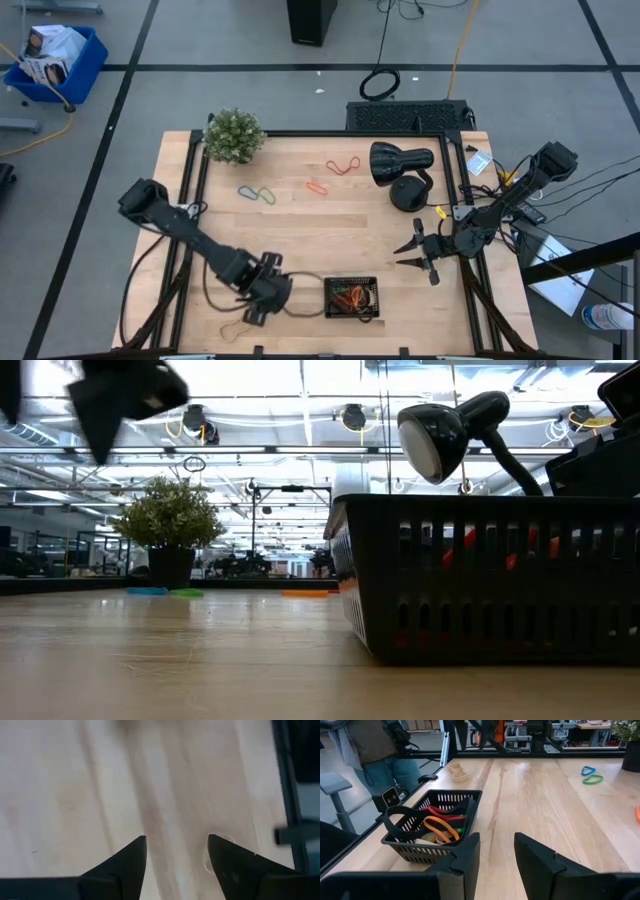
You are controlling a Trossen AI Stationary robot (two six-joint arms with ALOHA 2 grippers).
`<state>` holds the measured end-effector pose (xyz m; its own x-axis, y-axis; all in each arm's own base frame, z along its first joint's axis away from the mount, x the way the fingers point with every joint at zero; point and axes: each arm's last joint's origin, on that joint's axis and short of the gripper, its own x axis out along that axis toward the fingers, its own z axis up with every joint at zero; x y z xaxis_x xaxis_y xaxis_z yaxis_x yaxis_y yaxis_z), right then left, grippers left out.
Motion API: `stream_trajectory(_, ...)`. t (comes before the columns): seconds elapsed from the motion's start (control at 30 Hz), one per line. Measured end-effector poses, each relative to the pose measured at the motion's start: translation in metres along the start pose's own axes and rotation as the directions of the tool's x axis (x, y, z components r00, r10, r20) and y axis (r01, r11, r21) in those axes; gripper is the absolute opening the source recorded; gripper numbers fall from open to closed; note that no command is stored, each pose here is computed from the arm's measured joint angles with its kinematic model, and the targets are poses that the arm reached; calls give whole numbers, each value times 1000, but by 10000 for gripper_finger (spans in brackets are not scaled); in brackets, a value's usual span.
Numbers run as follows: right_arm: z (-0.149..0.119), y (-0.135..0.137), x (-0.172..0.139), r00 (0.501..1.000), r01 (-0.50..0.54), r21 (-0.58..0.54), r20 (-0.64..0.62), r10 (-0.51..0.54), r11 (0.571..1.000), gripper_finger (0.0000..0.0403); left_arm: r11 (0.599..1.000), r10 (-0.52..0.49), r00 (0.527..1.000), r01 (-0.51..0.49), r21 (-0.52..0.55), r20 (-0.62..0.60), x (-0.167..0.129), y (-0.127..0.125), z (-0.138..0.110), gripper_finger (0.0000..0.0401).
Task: Pick and place rubber bands into bin
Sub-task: Put the brown rubber band into the black bin
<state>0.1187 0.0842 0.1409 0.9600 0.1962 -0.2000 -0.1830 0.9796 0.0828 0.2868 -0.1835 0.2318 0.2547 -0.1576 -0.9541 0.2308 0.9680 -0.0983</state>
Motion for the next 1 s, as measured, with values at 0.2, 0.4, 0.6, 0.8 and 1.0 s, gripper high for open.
stream_trajectory(0.2,0,0,0,1000,1,2,4,-1,1000,116,1000,6,1000,-5,26,-26,16,-17,-19,198)
stream_trajectory(0.4,1,0,0,1000,0,2,8,0,1000,116,1000,-9,1000,9,29,-2,26,-25,-27,184)
stream_trajectory(0.6,1,0,0,1000,0,3,8,0,1000,116,1000,-6,1000,6,29,-11,29,-29,-32,173)
stream_trajectory(0.8,1,0,0,1000,0,1,7,-1,1000,116,1000,1,999,0,15,-36,48,-29,-35,172)
stream_trajectory(1.0,1,0,0,1000,1,0,5,-1,1000,116,1000,-13,996,13,10,-83,62,-31,-36,172)
